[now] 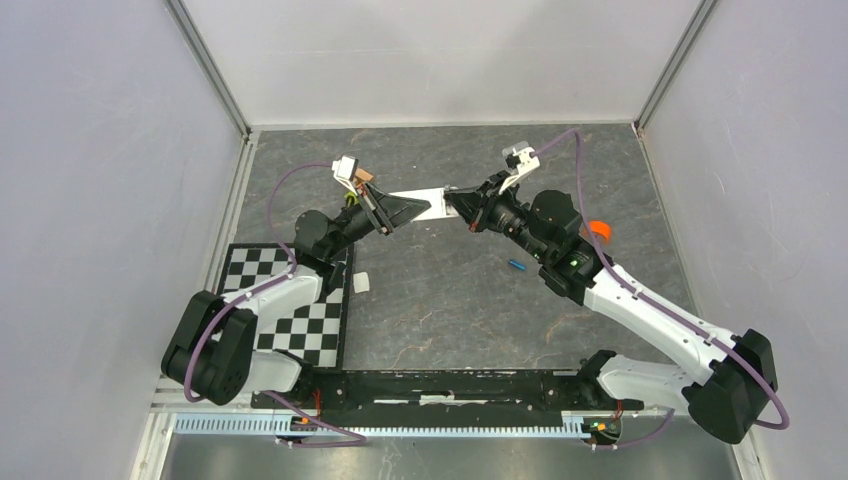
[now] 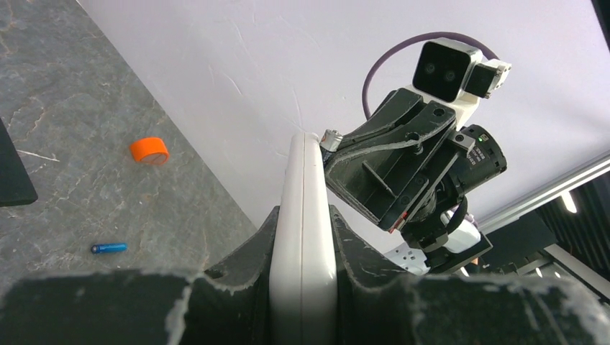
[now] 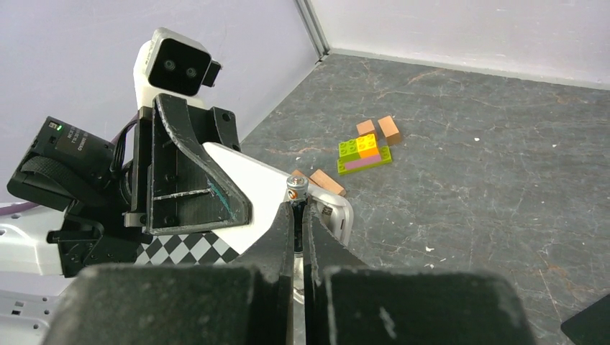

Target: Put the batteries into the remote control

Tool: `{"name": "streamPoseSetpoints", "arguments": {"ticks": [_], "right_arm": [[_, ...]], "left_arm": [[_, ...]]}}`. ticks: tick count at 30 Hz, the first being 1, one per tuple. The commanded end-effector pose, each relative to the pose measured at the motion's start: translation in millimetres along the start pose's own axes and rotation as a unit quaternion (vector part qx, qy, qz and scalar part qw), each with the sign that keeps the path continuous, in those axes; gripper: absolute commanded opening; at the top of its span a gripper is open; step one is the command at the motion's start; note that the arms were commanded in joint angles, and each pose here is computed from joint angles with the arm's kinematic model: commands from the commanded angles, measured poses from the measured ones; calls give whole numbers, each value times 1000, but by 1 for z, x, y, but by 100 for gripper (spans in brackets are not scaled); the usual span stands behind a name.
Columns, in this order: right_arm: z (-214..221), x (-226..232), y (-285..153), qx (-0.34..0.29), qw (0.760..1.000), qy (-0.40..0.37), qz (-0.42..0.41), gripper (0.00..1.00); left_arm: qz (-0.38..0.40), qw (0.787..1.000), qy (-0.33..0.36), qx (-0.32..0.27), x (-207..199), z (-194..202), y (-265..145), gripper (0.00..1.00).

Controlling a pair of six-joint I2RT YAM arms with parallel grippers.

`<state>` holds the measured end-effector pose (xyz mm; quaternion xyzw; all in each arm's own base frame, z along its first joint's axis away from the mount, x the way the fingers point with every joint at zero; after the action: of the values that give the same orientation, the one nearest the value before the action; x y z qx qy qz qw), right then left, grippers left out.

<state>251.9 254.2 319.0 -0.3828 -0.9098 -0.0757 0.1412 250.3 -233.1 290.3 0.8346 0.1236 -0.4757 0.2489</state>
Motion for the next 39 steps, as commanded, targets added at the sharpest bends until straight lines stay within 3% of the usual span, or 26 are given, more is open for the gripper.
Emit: {"name": "streamPoseSetpoints", "arguments": {"ticks": [1, 17, 29, 39], "right_arm": [[-12, 4, 3, -5, 1000, -19, 5, 2], [-3, 3, 2, 20, 1000, -16, 12, 8], [-15, 2, 8, 12, 999, -11, 32, 27], [-14, -1, 9, 17, 999, -5, 48, 23]], "left_arm": [[38, 999, -5, -19, -15, -5, 1, 2], [50, 998, -17, -36, -20, -9, 1, 2], [50, 998, -19, -33, -19, -7, -1, 2], [53, 998, -22, -34, -21, -7, -1, 2]]}}
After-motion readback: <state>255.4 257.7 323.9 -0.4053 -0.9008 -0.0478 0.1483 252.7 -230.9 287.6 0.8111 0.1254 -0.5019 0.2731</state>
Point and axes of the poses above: each gripper's point midway between its finger pads, its own y axis out along the fingers, its own x axis along the line the jaws close on, z = x × y, the point moved 5 cm from there along -y, back along the fingers, and after that the axes turned 5 degrees about -y, right-handed, at the moved point
